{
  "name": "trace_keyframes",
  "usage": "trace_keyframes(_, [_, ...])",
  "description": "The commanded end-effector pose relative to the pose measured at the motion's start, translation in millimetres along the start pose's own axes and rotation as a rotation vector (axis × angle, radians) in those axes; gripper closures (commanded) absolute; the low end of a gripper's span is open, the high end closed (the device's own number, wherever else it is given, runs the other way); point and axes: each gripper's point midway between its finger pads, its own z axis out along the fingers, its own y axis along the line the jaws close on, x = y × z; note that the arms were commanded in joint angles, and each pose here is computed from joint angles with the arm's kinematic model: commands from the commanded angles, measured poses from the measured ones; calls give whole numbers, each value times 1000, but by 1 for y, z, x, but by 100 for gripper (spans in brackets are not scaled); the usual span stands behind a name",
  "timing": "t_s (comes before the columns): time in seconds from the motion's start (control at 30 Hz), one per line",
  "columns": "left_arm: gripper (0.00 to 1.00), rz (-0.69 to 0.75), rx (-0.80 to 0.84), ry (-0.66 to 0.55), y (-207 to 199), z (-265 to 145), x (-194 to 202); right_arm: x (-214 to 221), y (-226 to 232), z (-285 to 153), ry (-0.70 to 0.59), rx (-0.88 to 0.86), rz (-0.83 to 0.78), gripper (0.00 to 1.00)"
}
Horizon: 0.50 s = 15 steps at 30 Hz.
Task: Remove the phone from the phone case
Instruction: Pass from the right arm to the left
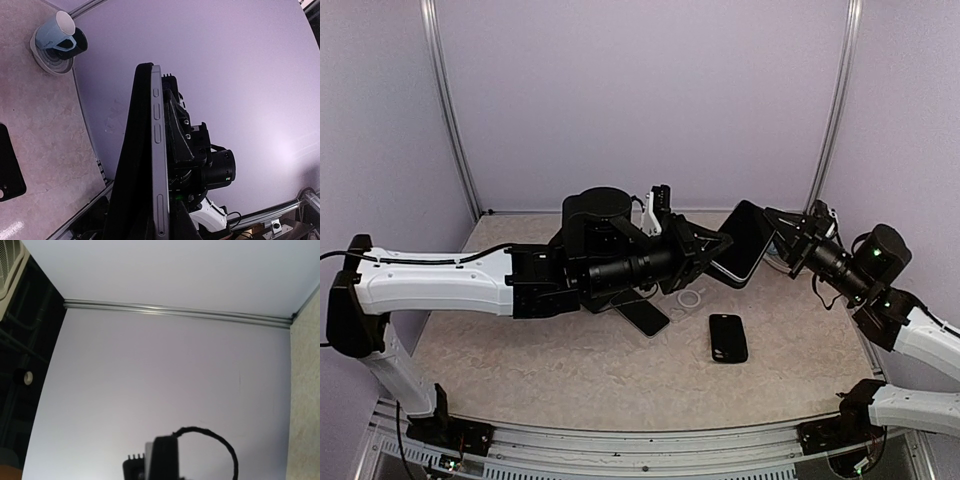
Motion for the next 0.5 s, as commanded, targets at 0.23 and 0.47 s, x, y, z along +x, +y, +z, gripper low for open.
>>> trace_keyframes(0.23, [100,-32,39,-41,-6,1,-16,20,17,4,130,-58,-127,40])
trace_keyframes(0.47, [100,-101,7,-120,17,-17,-36,15,-17,-14,110,55,-218,19])
